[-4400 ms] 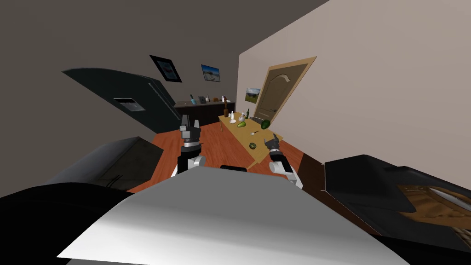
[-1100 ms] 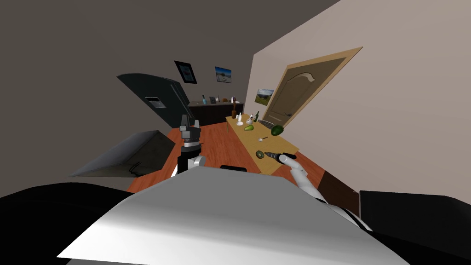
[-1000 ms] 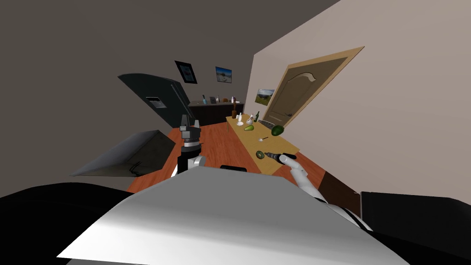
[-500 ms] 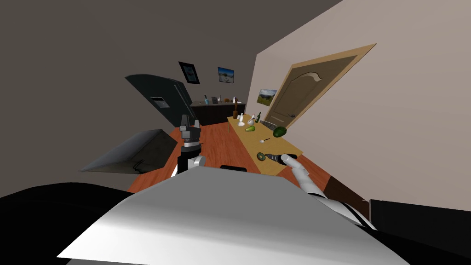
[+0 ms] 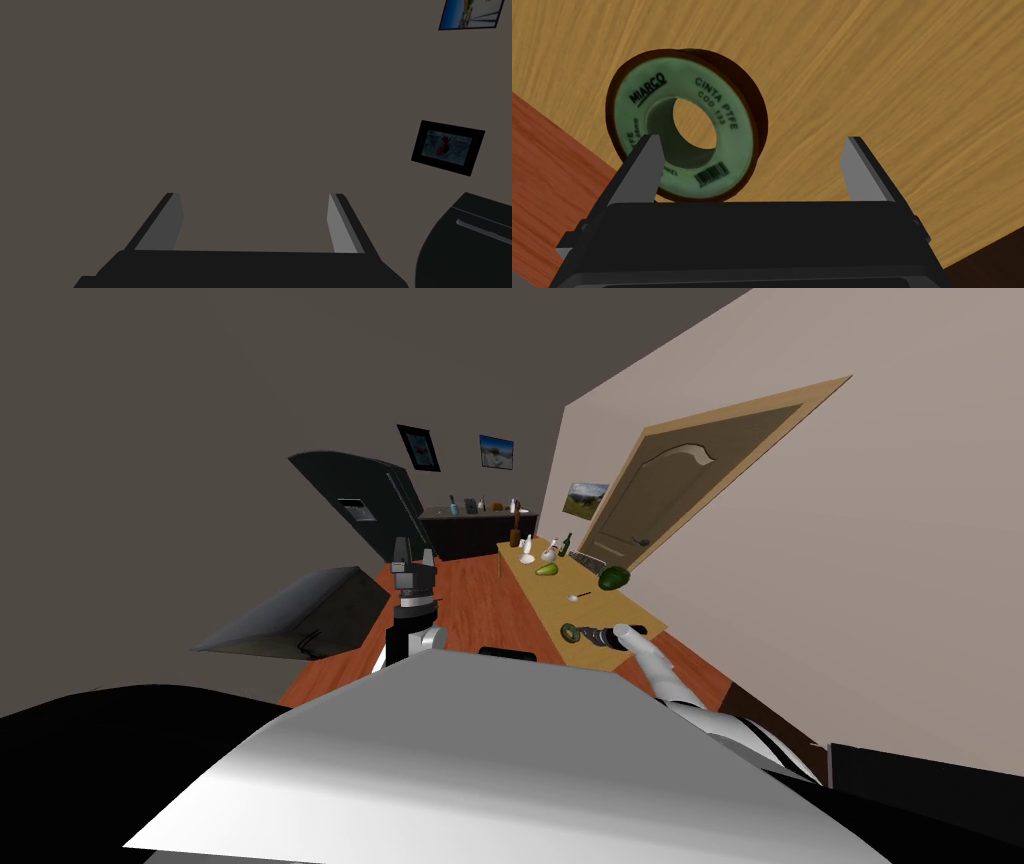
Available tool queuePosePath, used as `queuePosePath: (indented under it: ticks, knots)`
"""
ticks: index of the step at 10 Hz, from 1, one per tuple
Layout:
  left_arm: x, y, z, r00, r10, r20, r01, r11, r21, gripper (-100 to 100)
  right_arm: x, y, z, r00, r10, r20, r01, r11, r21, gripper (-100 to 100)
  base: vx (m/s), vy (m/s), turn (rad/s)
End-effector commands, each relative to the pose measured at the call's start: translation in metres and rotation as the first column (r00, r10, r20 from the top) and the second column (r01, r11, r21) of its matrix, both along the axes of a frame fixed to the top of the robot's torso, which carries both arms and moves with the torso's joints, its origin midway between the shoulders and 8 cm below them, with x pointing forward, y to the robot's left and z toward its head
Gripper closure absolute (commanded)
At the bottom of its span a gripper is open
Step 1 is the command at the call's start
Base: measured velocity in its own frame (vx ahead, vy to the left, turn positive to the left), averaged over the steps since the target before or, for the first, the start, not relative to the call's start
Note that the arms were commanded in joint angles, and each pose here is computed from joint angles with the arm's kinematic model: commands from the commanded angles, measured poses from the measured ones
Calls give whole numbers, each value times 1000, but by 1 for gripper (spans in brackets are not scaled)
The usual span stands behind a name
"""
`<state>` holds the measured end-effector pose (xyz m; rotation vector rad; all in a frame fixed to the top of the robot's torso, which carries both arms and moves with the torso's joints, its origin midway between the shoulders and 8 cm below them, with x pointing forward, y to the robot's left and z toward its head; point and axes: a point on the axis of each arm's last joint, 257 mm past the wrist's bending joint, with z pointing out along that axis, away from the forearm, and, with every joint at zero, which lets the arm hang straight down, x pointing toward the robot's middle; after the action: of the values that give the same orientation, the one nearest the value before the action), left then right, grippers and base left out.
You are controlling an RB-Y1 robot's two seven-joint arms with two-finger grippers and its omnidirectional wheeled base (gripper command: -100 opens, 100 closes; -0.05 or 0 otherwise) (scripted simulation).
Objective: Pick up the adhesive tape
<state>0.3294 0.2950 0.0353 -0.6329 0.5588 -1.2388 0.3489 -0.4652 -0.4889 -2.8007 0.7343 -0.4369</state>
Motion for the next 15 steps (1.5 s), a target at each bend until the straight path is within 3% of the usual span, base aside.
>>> queuePosePath:
  ticks: [1, 5, 6, 7, 8, 12, 13, 15]
  knots:
    - [0, 0, 0, 1000, 0, 0, 0, 1000, 0, 0, -13, 5, -6, 997, -55, -61, 59, 997, 54, -100, 56, -8, 60]
    - [0, 0, 0, 1000, 0, 0, 0, 1000, 0, 0, -38, 16, -18, 980, -119, -162, 139, 983, 118, -100, 40, 0, 51]
    - [0, 0, 0, 1000, 0, 0, 0, 1000, 0, 0, -35, 16, -17, 983, -112, -149, 129, 985, 112, -100, 10, 1, 5]
    - [0, 0, 0, 1000, 0, 0, 0, 1000, 0, 0, -36, 16, -17, 982, -114, -152, 131, 985, 113, 0, 0, 0, 0]
    - [0, 0, 0, 1000, 0, 0, 0, 1000, 0, 0, -43, 25, -32, 983, -108, -151, 126, 985, 114, -100, 51, -17, -34]
    - [0, 0, 0, 1000, 0, 0, 0, 1000, 0, 0, -48, 31, -40, 983, -107, -152, 125, 985, 115, -100, 48, -12, -12]
    - [0, 0, 0, 1000, 0, 0, 0, 1000, 0, 0, -48, 31, -40, 983, -105, -152, 123, 986, 115, 100, 5, 5, 18]
    - [0, 0, 0, 1000, 0, 0, 0, 1000, 0, 0, -45, 33, -39, 984, -102, -147, 120, 986, 119, 100, 0, 3, 2]
